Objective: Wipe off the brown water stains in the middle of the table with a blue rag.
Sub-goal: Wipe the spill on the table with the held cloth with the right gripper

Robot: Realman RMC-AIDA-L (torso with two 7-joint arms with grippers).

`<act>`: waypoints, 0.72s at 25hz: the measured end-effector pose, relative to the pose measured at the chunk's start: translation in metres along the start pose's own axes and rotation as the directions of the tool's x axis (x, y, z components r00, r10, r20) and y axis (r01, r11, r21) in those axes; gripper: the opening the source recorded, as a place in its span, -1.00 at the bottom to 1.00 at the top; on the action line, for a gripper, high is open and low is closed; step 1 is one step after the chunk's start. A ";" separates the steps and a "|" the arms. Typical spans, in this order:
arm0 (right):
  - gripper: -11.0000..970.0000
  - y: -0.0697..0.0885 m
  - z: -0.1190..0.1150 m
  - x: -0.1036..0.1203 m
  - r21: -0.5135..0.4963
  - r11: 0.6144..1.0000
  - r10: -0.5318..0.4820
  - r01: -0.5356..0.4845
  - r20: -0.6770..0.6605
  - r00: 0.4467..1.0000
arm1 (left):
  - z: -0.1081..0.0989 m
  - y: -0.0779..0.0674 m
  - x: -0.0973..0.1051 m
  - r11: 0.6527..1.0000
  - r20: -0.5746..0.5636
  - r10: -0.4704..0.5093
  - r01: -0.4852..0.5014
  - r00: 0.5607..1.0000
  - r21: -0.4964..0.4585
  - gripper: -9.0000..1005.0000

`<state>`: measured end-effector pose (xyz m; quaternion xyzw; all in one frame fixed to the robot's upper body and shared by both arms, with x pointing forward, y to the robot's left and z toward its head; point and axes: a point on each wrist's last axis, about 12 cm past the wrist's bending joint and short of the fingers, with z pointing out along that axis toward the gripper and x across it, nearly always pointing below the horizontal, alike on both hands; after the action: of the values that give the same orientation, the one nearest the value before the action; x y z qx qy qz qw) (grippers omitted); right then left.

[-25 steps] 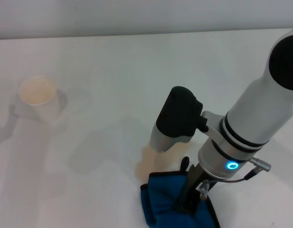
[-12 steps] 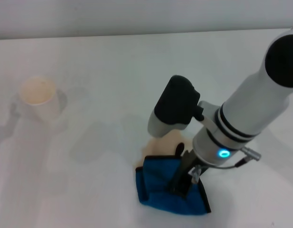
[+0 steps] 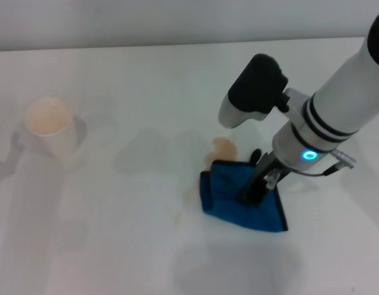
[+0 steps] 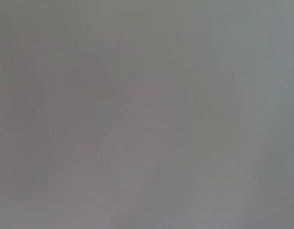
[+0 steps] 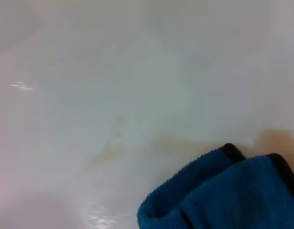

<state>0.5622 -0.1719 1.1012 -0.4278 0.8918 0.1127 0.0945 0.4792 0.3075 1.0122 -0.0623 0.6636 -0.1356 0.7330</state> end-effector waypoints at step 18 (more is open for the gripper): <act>-0.88 0.000 0.001 -0.017 -0.076 0.997 -0.002 0.007 0.064 0.998 | 0.006 -0.001 0.001 1.000 -0.013 0.001 -0.001 1.000 0.002 0.77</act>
<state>0.5729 -0.1586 1.1047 -0.4294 0.8824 0.1600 0.1070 0.4854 0.3055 1.0125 -0.0601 0.6683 -0.1363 0.7288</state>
